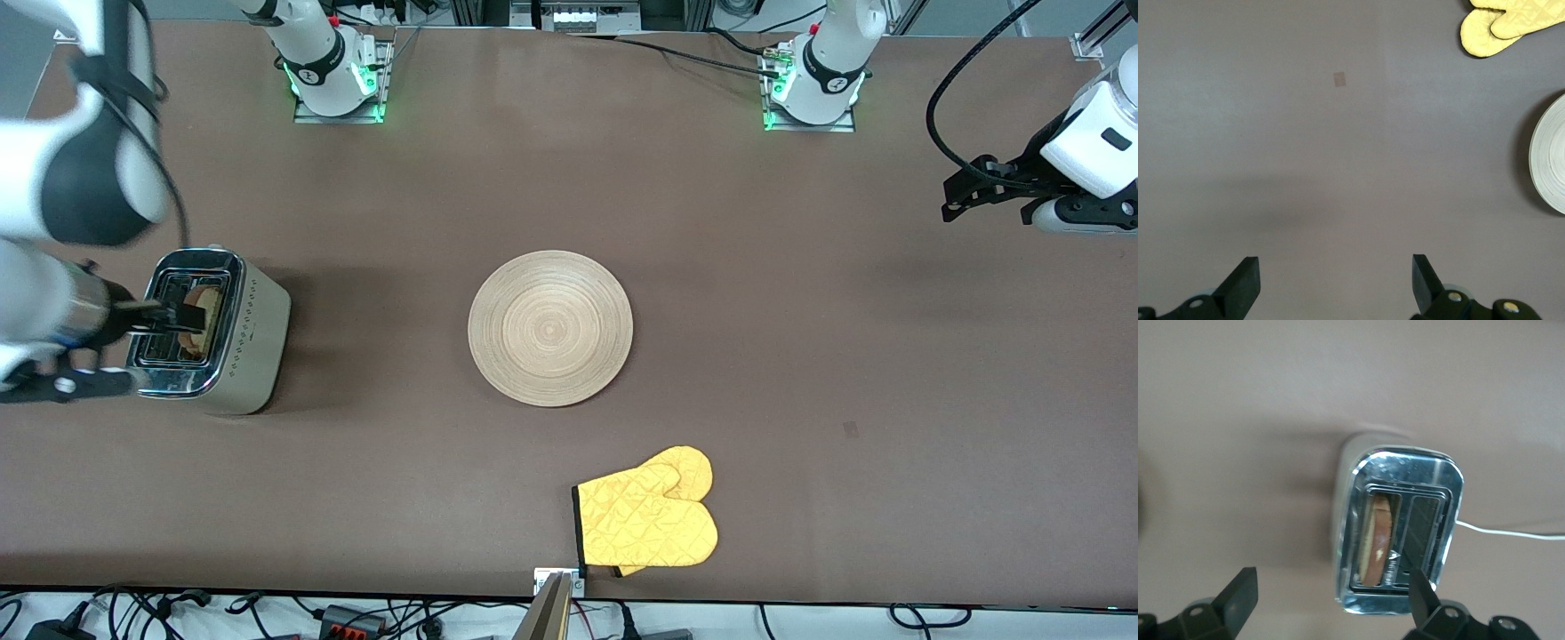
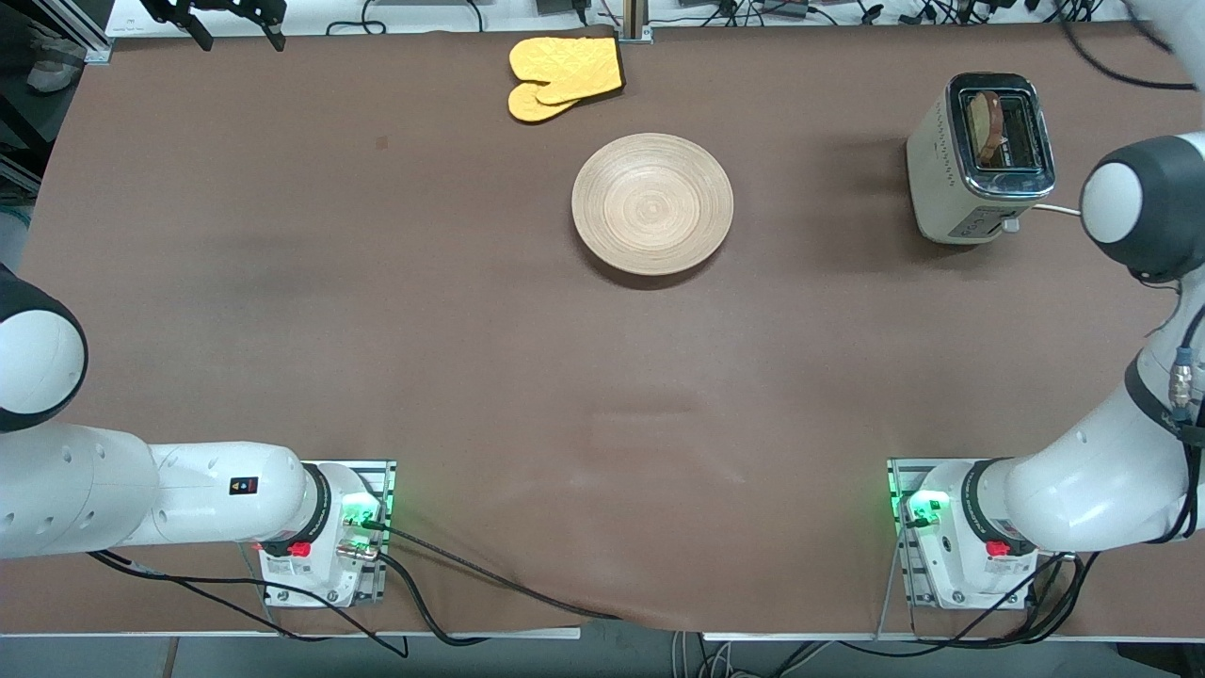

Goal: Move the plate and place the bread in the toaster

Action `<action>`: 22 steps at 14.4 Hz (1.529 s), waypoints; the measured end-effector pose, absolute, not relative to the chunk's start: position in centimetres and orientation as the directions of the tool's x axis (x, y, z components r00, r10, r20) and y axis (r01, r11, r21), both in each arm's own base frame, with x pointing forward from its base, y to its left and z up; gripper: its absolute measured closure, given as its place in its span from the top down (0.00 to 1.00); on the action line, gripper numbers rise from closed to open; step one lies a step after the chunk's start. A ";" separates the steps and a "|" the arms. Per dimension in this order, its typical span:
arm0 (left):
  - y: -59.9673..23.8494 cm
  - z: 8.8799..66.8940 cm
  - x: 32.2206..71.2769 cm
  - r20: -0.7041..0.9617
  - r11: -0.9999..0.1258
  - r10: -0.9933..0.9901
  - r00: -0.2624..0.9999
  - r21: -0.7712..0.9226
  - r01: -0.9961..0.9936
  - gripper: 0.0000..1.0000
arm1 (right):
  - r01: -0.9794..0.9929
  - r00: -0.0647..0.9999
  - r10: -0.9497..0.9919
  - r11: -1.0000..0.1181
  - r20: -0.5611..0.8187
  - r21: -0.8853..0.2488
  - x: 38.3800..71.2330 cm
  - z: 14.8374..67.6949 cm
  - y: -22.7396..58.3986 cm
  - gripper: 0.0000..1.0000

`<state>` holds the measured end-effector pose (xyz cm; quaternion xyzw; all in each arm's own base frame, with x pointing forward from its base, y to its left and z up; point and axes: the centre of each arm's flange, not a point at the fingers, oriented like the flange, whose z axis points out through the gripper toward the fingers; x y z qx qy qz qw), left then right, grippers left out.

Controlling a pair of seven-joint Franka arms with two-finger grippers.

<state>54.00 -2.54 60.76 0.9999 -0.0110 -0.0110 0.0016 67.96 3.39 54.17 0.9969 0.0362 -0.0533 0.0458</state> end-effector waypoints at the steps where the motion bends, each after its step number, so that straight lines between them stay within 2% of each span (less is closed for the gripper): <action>1: -2.5 60.8 54.0 -0.022 -1.000 -0.022 1.000 0.003 -0.022 1.00 | 0.037 0.996 0.033 -0.998 -0.079 0.049 67.6 55.8 3.5 1.00; 3: -2.5 60.8 54.0 -0.022 -1.000 -0.022 1.000 0.003 -0.022 1.00 | -0.043 0.998 -0.041 -0.998 -0.040 -0.045 67.7 57.1 3.9 1.00; 6: -2.5 60.8 54.0 -0.022 -1.000 -0.022 1.000 0.003 -0.022 1.00 | -0.085 0.996 -0.084 -0.992 -0.010 -0.096 68.6 56.7 2.4 1.00; 18: -2.5 60.7 54.0 -0.024 -1.000 -0.021 0.999 0.003 -0.021 1.00 | -0.114 0.993 -0.112 -0.989 -0.020 -0.093 67.6 57.9 -0.2 1.00; 22: -2.5 60.7 54.0 -0.025 -1.000 -0.021 0.999 0.003 -0.021 1.00 | -0.081 0.996 -0.082 -0.996 0.034 -0.028 64.6 58.2 -0.5 1.00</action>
